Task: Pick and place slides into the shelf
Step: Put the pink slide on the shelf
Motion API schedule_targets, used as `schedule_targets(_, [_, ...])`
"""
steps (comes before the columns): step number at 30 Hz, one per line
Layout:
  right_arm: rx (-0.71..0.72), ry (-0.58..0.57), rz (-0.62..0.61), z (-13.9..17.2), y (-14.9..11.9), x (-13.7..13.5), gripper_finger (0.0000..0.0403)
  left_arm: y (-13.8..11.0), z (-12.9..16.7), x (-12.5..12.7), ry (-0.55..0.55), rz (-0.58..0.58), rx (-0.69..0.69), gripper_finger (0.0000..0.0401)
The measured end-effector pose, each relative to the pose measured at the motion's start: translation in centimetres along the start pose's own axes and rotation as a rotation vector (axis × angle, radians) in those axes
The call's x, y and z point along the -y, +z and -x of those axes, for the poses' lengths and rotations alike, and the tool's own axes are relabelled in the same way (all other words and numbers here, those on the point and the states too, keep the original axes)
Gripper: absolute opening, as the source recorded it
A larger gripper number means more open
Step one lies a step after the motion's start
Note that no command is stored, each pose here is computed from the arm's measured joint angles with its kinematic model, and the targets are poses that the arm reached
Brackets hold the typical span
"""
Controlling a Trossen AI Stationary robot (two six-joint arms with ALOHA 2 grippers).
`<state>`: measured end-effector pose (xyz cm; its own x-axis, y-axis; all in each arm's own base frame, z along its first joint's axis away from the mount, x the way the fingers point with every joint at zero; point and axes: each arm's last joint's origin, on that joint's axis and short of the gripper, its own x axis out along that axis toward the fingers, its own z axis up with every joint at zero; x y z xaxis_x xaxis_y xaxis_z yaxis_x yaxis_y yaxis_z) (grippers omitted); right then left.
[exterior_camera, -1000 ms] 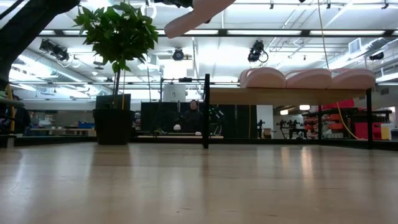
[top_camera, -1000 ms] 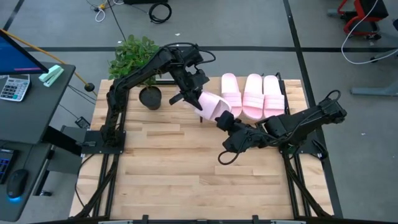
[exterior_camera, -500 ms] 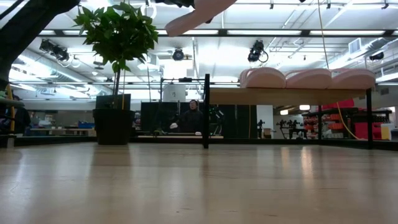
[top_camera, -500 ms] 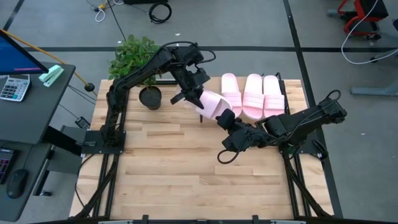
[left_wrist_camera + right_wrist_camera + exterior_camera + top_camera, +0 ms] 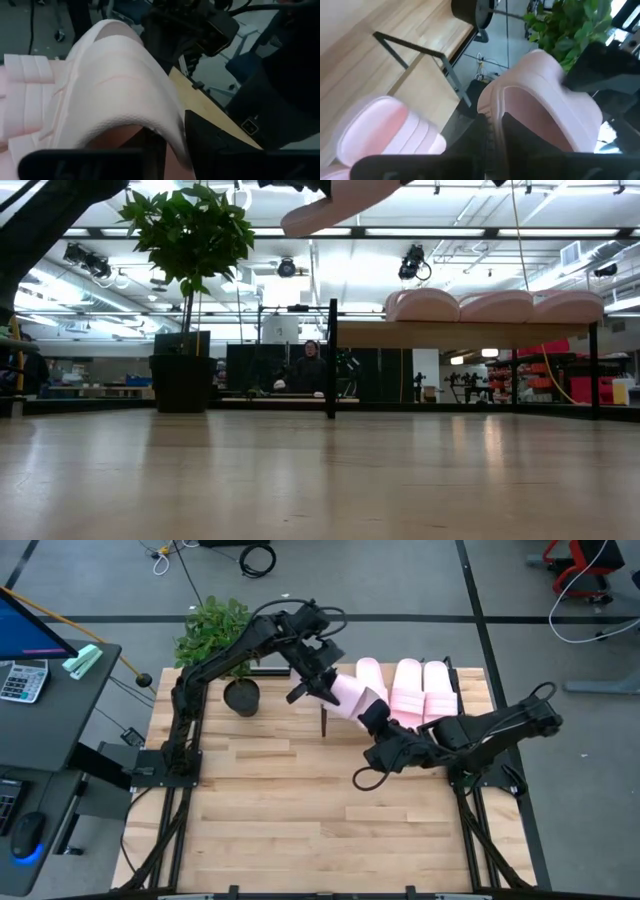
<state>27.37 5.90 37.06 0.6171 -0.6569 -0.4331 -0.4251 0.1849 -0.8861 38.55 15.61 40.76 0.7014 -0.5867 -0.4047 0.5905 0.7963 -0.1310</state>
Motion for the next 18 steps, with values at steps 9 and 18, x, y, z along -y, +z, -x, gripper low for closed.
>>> schedule_targets(9, [-0.026,0.013,-0.017,0.5,-1.0,-0.1,0.0039,0.6,0.8,-1.1,0.065,0.01,0.058,0.0106])
schedule_targets(18, [-0.082,0.045,-0.135,-0.1,-1.8,-0.4,0.0039,0.9,1.2,-1.7,0.134,-0.051,0.075,0.0167])
